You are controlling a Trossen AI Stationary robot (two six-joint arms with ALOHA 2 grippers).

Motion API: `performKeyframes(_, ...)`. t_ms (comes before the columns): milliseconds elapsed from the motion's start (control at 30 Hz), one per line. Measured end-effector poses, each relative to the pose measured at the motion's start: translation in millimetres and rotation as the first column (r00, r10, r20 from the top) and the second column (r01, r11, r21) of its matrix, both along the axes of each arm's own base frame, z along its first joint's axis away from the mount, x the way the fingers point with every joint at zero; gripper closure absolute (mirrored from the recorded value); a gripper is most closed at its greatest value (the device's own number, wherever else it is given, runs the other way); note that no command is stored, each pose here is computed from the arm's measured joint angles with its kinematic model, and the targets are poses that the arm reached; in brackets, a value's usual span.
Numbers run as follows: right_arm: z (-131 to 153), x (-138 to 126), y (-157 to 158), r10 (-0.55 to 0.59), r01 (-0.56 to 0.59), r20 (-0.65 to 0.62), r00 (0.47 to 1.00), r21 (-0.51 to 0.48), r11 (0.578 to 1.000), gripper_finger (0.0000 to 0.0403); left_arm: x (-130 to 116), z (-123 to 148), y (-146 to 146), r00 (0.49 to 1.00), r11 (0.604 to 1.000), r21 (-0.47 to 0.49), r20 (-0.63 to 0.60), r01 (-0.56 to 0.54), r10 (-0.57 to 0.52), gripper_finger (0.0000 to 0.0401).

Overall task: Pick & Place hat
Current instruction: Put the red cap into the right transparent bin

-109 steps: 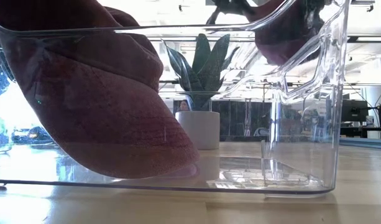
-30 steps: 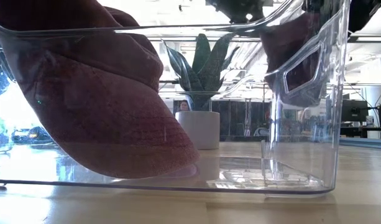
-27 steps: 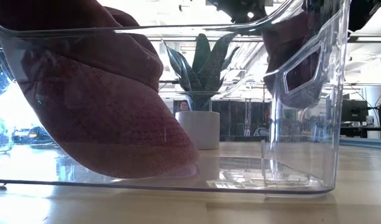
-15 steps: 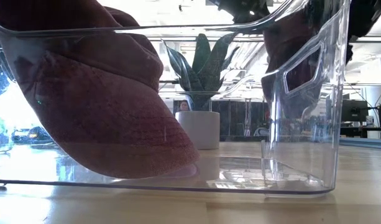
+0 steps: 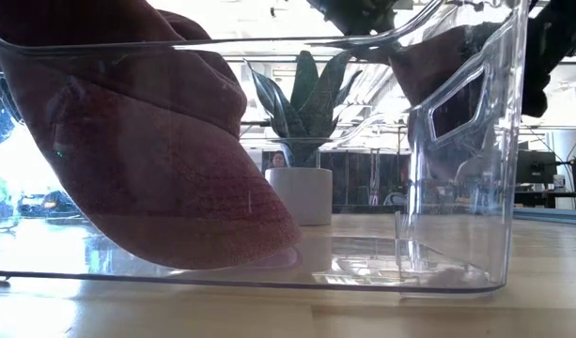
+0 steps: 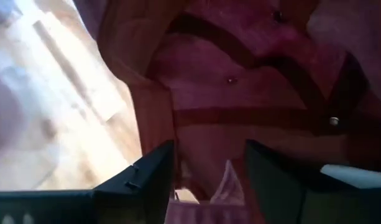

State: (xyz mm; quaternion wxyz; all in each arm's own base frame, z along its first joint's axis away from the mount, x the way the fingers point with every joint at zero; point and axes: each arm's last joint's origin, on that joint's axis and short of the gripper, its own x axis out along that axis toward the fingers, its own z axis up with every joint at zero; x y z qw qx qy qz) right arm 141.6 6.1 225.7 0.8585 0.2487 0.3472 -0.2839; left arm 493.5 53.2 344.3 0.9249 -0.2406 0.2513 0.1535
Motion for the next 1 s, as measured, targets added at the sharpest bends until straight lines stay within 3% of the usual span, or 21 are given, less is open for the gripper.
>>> performKeyframes(200, -17.8, 4.6, -1.7, 0.005, -0.006, 0.04, 0.999, 0.021, 1.0, 0.0223, -0.3, -0.9, 0.2, 1.0, 1.0, 0.004, -0.008, -0.007, 0.007, 0.0401)
performKeyframes(367, -29.3, 6.2, -2.7, 0.031, -0.036, 0.064, 0.997, 0.075, 0.997, 0.0196, 0.3, -6.0, 0.4, 1.0, 1.0, 0.004, -0.02, -0.009, 0.009, 0.0401)
performKeyframes(533, -42.8, 9.7, -0.4, 0.148, -0.168, 0.13, 0.98, 0.159, 0.973, 0.0152, 1.2, -18.5, 1.4, 0.998, 1.0, 0.014, -0.053, -0.025, 0.025, 0.0401)
performKeyframes(667, -52.2, 11.6, 1.0, 0.256, -0.295, 0.201, 0.945, 0.199, 0.934, 0.0146, 2.7, -30.6, 1.8, 0.997, 0.999, 0.018, -0.072, -0.029, 0.031, 0.0401)
performKeyframes(867, -53.1, 11.9, -6.9, 0.082, -0.156, 0.233, 0.969, 0.322, 0.934, 0.0158, 4.2, -39.5, 1.9, 0.997, 1.0, 0.005, -0.073, -0.013, 0.013, 0.0401)
performKeyframes(1000, -31.9, 19.8, -8.2, 0.084, -0.241, 0.355, 0.931, 0.426, 0.872, 0.0164, 4.5, -37.7, 1.7, 0.998, 1.0, 0.0, -0.06, -0.003, 0.003, 0.0401)
